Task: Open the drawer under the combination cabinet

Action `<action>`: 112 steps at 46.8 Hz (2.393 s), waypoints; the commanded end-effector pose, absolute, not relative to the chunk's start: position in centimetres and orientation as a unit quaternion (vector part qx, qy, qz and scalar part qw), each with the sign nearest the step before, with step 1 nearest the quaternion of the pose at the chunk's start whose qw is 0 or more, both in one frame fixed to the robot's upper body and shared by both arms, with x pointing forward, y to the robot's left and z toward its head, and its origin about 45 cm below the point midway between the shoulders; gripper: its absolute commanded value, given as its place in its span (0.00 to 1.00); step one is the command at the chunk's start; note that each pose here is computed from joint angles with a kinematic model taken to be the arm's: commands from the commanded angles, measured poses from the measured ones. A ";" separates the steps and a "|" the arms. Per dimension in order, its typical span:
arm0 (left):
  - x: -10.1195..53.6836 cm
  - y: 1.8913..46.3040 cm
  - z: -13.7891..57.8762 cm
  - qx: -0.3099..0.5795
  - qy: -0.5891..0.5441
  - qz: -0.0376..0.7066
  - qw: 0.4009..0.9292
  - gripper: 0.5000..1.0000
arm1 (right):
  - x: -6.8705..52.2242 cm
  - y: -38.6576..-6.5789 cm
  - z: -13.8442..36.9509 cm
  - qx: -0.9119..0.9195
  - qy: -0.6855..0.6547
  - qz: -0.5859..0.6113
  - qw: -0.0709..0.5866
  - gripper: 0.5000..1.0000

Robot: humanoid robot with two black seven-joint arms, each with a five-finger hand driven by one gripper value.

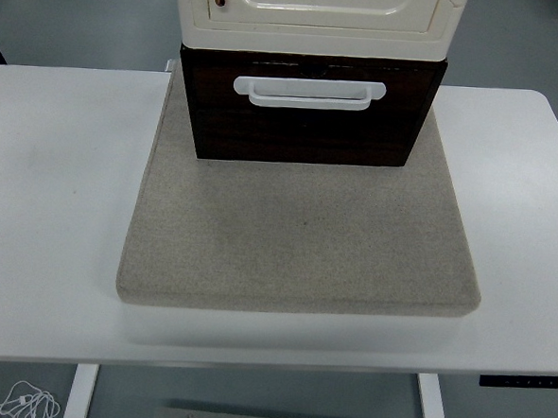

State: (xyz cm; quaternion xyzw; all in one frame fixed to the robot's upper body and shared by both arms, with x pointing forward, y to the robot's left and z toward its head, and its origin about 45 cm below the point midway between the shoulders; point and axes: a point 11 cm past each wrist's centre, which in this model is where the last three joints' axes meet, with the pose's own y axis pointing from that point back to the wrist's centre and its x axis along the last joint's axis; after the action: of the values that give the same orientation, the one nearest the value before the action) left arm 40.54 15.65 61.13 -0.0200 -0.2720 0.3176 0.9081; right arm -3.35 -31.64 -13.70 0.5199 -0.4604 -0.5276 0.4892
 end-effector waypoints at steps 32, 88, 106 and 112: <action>39.1 11.3 48.3 0.329 -0.285 0.227 0.871 1.00 | -3.3 -31.6 -13.7 0.520 -0.460 -0.528 0.489 0.85; 43.8 10.8 41.2 0.471 -0.225 0.262 0.812 1.00 | -3.3 -31.6 -13.7 0.520 -0.460 -0.528 0.489 0.85; 44.0 9.9 40.0 0.475 -0.221 0.256 0.812 1.00 | -3.3 -31.6 -13.7 0.520 -0.460 -0.528 0.489 0.85; 44.0 9.8 39.9 0.476 -0.221 0.255 0.813 1.00 | -3.3 -31.6 -13.7 0.520 -0.460 -0.528 0.489 0.85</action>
State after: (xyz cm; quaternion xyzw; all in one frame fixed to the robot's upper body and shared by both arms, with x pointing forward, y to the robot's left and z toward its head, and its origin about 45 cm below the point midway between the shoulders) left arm 44.00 9.77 39.94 0.4753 -0.2210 0.2547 0.8126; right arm -3.34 -31.63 -13.70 0.5201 -0.4603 -0.5277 0.4891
